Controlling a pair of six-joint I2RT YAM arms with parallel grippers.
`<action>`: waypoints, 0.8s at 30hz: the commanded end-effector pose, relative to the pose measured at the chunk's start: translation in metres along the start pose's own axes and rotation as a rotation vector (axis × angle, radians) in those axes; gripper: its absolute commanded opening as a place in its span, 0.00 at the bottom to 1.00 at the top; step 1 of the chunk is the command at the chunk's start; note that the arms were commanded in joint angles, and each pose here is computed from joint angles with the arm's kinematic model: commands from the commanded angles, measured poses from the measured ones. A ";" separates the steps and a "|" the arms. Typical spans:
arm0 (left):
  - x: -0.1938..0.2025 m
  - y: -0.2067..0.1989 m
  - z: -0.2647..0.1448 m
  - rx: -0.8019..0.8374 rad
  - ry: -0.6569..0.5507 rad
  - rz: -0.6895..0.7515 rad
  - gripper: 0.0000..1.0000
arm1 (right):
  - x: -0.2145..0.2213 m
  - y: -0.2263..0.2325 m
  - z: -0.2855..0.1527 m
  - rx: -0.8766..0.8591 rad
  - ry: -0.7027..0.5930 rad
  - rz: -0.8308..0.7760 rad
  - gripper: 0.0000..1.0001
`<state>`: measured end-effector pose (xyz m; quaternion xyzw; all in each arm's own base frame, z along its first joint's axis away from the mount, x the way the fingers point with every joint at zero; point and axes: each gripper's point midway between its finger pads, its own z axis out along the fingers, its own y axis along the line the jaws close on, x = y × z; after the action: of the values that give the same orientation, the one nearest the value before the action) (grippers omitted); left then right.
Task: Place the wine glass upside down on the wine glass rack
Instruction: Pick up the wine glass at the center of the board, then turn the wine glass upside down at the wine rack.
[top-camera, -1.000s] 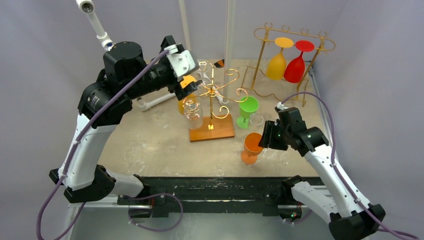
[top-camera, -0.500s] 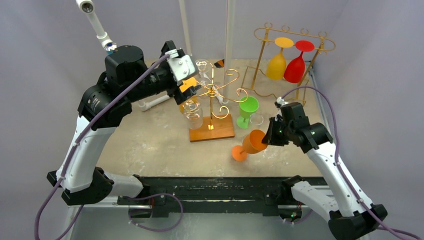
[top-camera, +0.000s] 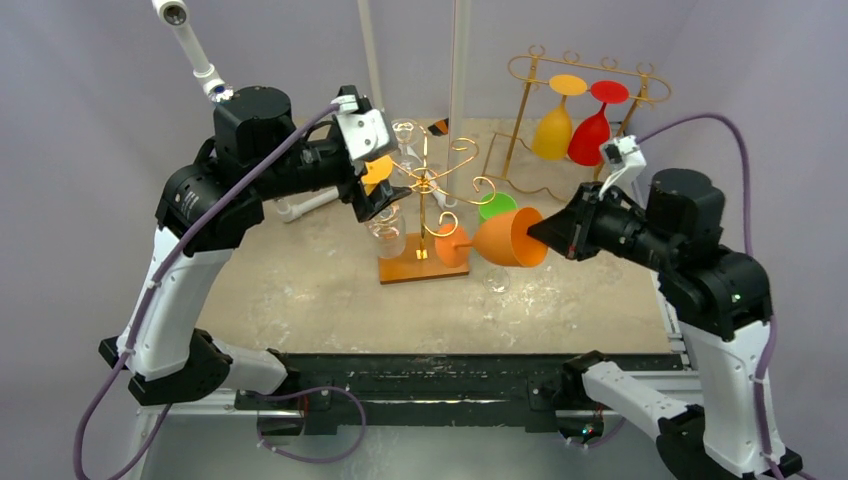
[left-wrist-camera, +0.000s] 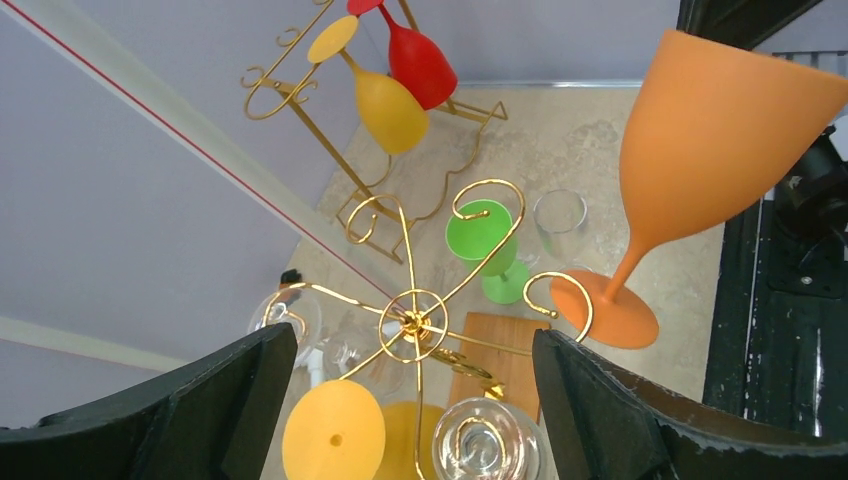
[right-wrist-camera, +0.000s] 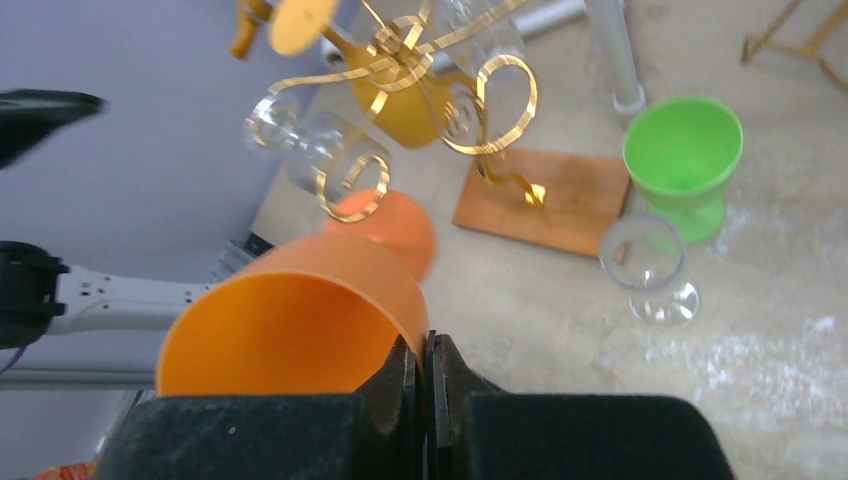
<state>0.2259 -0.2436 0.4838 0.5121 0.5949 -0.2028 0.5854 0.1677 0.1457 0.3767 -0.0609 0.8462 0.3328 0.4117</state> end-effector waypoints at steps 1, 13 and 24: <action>-0.005 -0.008 -0.005 0.020 0.027 -0.161 0.95 | -0.047 0.043 -0.029 -0.110 -0.113 -0.068 0.00; -0.004 -0.021 -0.005 0.084 0.025 -0.180 0.94 | -0.093 0.070 -0.042 -0.157 -0.206 -0.092 0.00; 0.074 0.008 0.057 -0.042 0.200 -0.081 0.81 | -0.031 0.024 -0.012 -0.064 -0.099 -0.004 0.00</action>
<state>0.2381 -0.2594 0.4184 0.5313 0.6391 -0.2136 0.5135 0.1708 0.1462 0.4028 -0.0606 0.8384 0.3352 0.4255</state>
